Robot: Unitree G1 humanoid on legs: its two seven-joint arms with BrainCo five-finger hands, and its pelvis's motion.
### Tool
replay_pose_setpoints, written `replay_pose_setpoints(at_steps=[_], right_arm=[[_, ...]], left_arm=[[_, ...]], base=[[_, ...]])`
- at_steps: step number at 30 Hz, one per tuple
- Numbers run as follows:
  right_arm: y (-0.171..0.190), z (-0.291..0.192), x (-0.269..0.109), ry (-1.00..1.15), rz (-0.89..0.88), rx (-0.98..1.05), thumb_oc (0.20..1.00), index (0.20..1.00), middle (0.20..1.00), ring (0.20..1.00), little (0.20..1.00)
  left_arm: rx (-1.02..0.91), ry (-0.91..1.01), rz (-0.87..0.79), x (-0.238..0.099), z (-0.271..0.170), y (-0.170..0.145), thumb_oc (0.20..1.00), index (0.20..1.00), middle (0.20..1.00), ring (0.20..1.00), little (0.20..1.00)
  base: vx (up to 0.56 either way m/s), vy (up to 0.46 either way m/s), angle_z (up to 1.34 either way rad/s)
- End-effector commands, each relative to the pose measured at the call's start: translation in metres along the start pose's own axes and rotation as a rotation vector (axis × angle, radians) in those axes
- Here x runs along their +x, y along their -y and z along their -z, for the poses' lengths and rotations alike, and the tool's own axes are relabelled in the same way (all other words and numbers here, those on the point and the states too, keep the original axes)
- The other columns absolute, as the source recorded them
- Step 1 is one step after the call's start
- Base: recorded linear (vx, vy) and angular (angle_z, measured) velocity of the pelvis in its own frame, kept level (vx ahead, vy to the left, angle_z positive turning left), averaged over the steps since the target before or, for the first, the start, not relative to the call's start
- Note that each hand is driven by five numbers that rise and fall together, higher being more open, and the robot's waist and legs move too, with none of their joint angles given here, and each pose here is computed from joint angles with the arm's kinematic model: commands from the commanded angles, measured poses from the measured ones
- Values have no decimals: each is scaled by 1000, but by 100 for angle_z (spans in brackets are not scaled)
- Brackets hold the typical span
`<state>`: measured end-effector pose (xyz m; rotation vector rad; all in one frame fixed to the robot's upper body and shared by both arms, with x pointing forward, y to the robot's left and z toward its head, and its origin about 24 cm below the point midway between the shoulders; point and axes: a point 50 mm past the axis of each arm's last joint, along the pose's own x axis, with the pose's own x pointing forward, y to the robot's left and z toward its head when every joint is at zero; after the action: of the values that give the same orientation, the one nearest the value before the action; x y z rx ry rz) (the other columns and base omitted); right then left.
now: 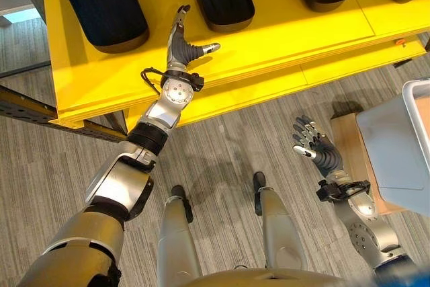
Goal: Move parts from the plastic box to the shelf.
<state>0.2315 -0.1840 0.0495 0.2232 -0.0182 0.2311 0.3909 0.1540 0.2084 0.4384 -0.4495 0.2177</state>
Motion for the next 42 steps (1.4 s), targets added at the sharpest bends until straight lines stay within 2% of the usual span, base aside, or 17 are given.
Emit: replay_pose_setpoints(at_steps=[1,8,21,42], right_arm=[[6,-19,-5,76,-23,-82,1000,1000,1000,1000,1000],[6,-19,-7,69,-26,-85,1000,1000,1000,1000,1000],[8,-18,-9,56,-19,-100,1000,1000,1000,1000,1000],[9,-20,-10,57,-14,-110,1000,1000,1000,1000,1000]], left_arm=[[-28,75,-81,17,-21,-12,1000,1000,1000,1000,1000],[-42,20,-136,20,-11,-22,1000,1000,1000,1000,1000],[-189,-81,-258,23,5,-45,1000,1000,1000,1000,1000],[-278,-135,-322,8,24,-51,1000,1000,1000,1000,1000]], base=[[0,0,0],[12,1,0],[12,5,-1],[-3,2,0]])
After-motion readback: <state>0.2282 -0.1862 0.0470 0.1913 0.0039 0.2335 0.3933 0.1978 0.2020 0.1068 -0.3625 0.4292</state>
